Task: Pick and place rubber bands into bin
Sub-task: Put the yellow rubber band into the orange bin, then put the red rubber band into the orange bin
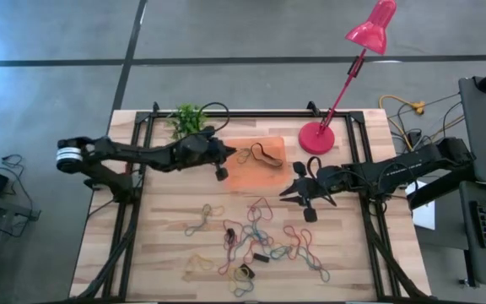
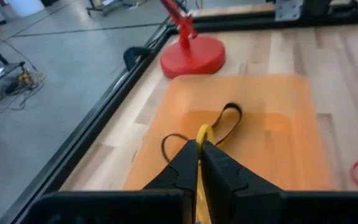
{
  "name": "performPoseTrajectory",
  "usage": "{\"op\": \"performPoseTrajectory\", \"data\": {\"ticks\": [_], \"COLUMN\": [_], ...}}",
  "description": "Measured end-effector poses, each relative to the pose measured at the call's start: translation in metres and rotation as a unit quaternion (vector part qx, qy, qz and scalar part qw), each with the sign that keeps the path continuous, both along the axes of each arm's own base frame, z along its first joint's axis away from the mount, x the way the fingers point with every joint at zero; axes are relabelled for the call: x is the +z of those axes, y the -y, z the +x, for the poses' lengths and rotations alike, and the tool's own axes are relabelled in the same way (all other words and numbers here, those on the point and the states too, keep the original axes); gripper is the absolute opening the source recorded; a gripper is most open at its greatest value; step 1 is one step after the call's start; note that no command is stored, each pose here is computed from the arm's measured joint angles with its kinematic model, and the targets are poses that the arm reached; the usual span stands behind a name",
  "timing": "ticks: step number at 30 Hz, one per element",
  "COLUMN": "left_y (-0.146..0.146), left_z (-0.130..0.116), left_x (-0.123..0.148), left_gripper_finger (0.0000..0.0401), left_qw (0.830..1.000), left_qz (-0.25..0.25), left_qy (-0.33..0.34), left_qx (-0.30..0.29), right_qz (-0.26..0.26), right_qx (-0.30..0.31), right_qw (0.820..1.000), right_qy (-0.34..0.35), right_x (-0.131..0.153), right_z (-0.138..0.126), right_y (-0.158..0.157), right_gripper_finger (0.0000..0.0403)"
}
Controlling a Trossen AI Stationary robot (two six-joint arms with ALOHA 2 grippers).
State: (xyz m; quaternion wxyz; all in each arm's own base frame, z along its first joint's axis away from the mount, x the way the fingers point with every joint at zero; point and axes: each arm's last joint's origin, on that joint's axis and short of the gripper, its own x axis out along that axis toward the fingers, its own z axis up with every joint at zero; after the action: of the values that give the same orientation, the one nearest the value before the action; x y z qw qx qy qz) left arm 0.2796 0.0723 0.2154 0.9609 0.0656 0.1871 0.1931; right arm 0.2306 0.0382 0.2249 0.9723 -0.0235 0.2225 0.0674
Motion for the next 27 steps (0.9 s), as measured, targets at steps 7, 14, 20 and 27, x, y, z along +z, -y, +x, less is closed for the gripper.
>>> {"op": "performPoseTrajectory", "data": {"ticks": [7, 14, 20, 27], "left_y": [-0.013, -0.015, -0.015, -0.010], "left_z": [0.002, 0.000, 0.000, 0.000], "left_x": [-0.010, -0.006, -0.005, -0.002], "left_gripper_finger": [0.0000, 0.0018, 0.0082, 0.0117], "left_qw": [1.000, 1.000, 1.000, 0.999], "left_qz": [-0.003, -0.003, -0.003, -0.022], "left_qy": [-0.011, -0.001, -0.003, 0.002], "left_qx": [0.021, 0.030, 0.031, -0.027], "right_qz": [-0.001, -0.011, -0.012, 0.006], "right_qx": [0.000, 0.005, 0.006, -0.003], "right_qw": [1.000, 1.000, 1.000, 1.000], "right_qy": [-0.003, -0.002, -0.002, -0.005], "right_x": [-0.002, -0.002, -0.002, -0.003], "right_z": [-0.001, -0.001, -0.001, -0.001], "right_y": [0.000, 0.000, 0.000, 0.000], "right_gripper_finger": [0.0054, 0.0054, 0.0054, 0.0054]}}
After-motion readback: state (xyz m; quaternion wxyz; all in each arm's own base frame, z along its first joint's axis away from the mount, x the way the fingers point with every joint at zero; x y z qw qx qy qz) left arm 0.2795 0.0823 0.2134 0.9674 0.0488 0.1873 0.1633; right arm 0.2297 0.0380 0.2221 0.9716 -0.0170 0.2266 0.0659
